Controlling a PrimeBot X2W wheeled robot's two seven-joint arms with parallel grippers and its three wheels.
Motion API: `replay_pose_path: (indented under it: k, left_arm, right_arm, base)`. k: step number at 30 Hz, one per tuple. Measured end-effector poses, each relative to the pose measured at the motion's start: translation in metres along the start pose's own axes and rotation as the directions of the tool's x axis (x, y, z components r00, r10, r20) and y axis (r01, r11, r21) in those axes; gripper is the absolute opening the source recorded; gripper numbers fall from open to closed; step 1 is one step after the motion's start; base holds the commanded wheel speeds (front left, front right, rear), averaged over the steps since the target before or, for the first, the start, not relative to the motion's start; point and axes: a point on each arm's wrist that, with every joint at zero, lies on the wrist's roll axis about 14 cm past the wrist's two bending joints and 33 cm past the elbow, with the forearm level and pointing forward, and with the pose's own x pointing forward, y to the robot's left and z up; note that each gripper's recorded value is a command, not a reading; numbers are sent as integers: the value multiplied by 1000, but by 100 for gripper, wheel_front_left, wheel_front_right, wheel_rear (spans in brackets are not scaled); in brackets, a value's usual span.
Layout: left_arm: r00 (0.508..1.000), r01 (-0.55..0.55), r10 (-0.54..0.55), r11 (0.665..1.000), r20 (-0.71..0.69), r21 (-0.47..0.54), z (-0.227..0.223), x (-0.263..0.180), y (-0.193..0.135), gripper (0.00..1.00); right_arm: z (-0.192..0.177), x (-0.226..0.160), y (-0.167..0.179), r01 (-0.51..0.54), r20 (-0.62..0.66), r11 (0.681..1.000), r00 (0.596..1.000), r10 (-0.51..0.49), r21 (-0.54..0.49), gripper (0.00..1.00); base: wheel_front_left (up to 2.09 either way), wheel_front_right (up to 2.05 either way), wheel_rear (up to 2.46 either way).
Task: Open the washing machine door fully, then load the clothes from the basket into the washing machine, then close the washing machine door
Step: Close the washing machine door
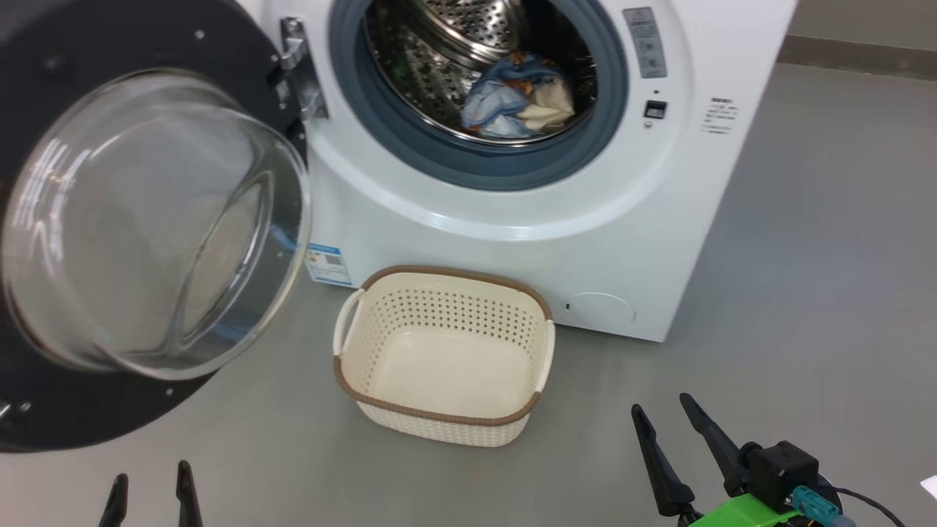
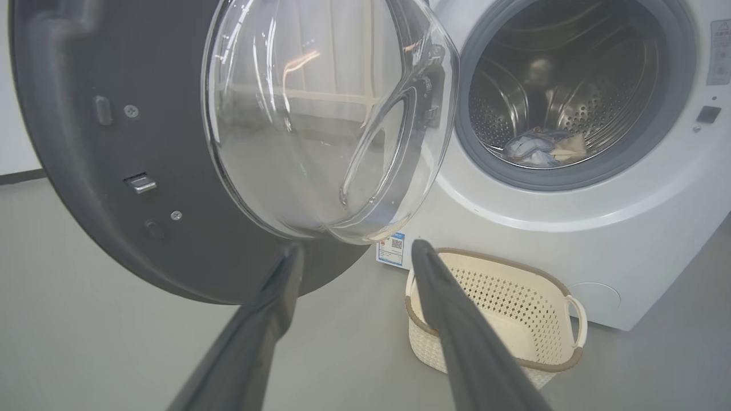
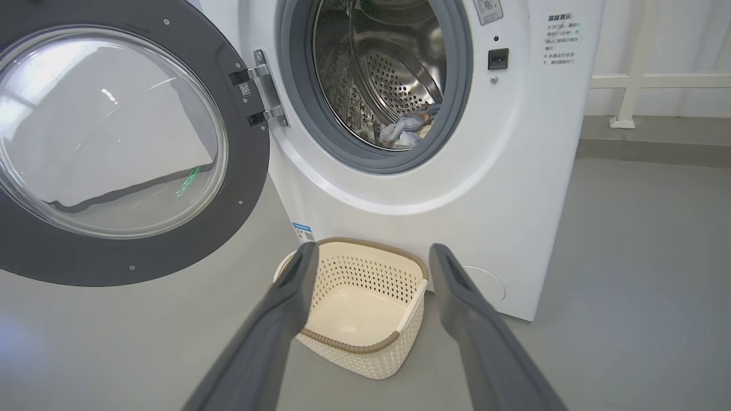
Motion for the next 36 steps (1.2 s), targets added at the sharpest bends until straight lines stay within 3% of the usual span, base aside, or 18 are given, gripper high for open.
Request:
replay_pose_path:
  k: [20, 36]
  left_arm:
    - [986, -167, 167, 986, 0, 1, 3, -30, 47, 100]
    - [977, -215, 215, 977, 3, -3, 4, -39, 59, 100]
  right_arm:
    - [-20, 29, 47, -157, -58, 987, 986, 158, 21, 100]
    - [-25, 34, 63, -204, -73, 979, 976, 204, 20, 100]
  base:
    - [0, 0, 0]
    - [0, 0, 0]
